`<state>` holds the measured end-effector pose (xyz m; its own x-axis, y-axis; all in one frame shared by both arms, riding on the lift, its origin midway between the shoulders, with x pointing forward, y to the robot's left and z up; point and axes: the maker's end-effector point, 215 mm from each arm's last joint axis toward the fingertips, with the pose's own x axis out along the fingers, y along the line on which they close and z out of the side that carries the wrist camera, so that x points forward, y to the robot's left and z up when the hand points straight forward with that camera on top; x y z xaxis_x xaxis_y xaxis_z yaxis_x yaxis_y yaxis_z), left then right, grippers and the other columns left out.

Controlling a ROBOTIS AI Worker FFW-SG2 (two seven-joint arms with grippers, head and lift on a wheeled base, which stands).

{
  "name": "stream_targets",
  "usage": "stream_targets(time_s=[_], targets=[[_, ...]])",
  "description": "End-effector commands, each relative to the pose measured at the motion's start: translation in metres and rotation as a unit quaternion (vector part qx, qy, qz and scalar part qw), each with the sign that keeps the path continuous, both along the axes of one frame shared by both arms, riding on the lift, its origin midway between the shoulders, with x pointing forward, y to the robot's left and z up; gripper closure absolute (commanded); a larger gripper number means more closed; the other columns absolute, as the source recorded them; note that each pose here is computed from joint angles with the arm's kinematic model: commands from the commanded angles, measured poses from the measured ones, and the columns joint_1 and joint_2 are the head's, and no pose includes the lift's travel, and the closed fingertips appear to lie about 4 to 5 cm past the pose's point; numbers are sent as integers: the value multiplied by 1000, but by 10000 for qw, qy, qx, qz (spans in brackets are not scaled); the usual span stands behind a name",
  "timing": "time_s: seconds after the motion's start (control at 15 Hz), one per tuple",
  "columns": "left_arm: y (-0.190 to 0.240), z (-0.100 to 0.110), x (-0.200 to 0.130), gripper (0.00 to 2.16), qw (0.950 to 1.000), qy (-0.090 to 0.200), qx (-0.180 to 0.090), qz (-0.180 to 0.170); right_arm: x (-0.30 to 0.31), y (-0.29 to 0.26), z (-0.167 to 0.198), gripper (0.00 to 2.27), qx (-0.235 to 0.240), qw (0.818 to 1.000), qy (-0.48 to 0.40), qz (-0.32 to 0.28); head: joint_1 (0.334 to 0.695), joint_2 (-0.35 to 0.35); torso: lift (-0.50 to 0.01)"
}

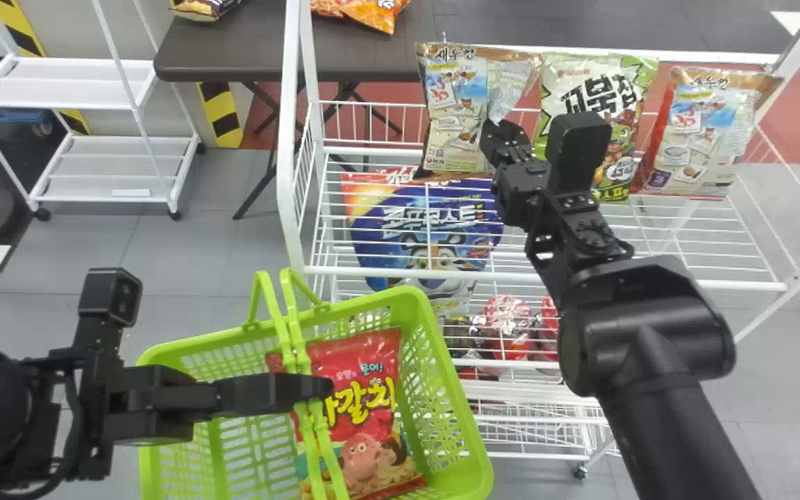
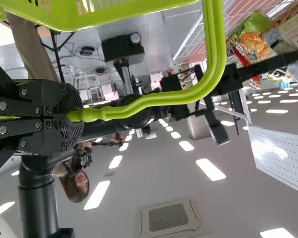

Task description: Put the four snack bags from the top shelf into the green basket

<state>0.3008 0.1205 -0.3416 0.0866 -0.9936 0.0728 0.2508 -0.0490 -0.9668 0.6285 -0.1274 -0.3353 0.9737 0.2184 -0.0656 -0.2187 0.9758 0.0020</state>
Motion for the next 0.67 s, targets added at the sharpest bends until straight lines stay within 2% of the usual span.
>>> stream_targets(time_s=[0.0,0.27,0.4,0.6], targets=[[-2,3,-1,2148,10000,10,-63,-31,-31,7,12,2250,66,9997,186,124,695,-9,0],[4,5,4,2148,10000,-34,-20,55,-103,-2,17,2250,490,9948,798,399,695,3,0],[5,6,7,2148,10000,-60,-12,73,-146,-4,8,2250,472,9893,1267,549,695,-2,0],[2,4,11,2148,10000,-51,8,66,-208,15,-17,2250,538,9670,2280,1002,695,-4,0]])
